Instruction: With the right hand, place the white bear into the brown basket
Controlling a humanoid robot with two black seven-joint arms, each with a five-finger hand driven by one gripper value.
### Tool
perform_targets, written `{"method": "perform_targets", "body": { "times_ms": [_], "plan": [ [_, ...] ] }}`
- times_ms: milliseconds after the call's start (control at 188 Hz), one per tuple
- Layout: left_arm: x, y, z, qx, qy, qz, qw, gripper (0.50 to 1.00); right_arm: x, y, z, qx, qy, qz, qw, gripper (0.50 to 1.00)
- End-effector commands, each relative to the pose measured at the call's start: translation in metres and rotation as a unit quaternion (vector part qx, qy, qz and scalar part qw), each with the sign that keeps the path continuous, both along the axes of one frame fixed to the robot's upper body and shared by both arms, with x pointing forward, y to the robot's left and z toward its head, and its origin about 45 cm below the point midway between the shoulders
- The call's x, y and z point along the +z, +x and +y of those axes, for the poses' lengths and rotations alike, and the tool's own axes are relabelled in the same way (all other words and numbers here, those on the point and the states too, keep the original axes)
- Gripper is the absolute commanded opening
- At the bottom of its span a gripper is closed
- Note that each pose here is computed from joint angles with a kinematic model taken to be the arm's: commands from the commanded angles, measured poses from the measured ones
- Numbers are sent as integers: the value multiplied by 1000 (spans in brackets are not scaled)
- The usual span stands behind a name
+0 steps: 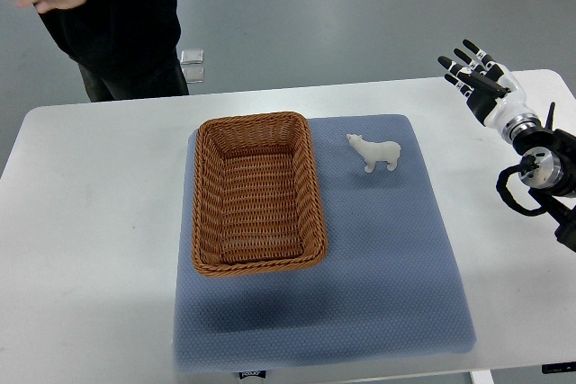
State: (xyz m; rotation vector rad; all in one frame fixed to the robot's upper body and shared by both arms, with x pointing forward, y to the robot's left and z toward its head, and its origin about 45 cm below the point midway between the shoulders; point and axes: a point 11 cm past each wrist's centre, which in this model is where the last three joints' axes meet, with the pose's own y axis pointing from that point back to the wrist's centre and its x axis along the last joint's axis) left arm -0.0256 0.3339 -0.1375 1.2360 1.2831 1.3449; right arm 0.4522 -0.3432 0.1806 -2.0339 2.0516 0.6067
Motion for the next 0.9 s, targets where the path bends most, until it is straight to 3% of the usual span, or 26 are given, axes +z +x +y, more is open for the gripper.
{"method": "perform_targets", "body": {
  "times_ms": [0,894],
  "plan": [
    [0,0,0,0,0,0,1000,1000,0,0,0,0,0,0,1000,921],
    [0,0,1,2,2,-1,1000,1000,4,1,-3,1,-7,-3,1000,921]
  ]
}}
